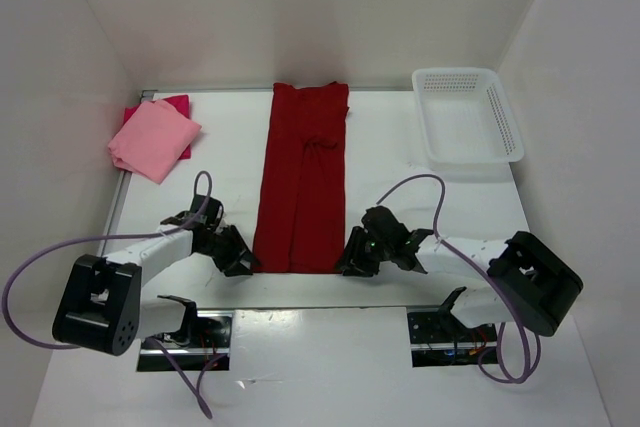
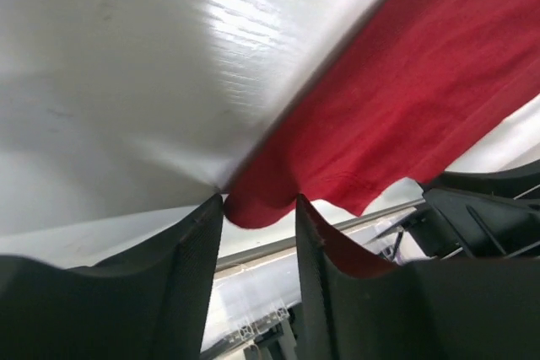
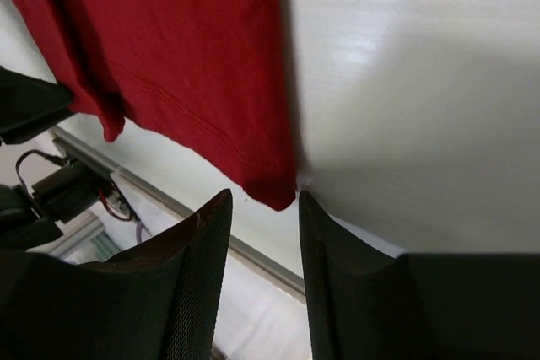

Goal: Fold and stack the t-shirts
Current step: Grab the bottom of the folded rectangular tshirt with both arms

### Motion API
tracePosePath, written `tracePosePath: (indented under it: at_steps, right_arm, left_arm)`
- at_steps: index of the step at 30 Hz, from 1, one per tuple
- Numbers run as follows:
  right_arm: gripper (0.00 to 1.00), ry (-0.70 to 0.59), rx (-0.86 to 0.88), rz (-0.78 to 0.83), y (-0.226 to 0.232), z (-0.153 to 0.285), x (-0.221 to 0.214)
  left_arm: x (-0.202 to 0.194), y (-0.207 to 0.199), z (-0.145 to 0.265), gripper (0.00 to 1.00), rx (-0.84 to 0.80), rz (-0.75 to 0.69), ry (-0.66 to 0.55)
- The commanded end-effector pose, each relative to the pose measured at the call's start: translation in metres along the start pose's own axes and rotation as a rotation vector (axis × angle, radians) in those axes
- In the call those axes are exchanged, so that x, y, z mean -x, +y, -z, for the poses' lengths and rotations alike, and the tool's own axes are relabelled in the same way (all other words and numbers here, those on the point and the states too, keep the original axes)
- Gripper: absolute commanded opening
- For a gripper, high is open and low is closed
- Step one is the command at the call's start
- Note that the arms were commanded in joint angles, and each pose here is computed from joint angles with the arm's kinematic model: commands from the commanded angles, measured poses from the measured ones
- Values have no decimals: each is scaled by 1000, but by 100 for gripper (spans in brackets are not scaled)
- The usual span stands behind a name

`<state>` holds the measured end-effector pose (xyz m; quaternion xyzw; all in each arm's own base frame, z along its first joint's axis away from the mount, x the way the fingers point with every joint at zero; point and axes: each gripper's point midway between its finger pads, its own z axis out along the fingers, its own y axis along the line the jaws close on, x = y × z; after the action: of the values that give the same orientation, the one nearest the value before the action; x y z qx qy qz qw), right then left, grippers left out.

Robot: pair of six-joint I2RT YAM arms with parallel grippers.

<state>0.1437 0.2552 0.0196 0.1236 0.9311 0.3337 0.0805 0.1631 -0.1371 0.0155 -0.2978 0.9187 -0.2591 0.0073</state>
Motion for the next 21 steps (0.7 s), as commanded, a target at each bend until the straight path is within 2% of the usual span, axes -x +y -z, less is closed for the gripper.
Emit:
tracePosePath:
  at_steps: [1,5,6,9,10,11,14,18,21]
  right_arm:
    - [43,-93,14,28,14,-3,19]
    - [39,-131,4,19,13,2,24]
    - [37,-132,7,19,11,1,24]
    - [21,-96,-10,23,8,-4,19]
    - [17,-92,-17,35,6,-7,19]
    - [9,-79,-13,35,9,-8,18]
    - [2,-37,-22,73,13,-3,0]
    - [0,32,11,71,23,27,-37]
    - [0,34,56,35,31,59,-49]
  left_arm:
    - [5,7,-8,45,25,8,-14]
    - [5,6,-10,37,12,4,-13]
    - [5,5,-9,29,6,0,-19]
    - [6,4,-7,19,8,-19,-17]
    - [4,7,-7,13,14,-30,-11]
    - [4,5,-5,10,17,-29,-10]
    - [-8,-2,3,2,-8,-69,18]
    - [-31,-12,28,0,-68,-112,51]
    - [-48,-15,55,0,-39,-179,88]
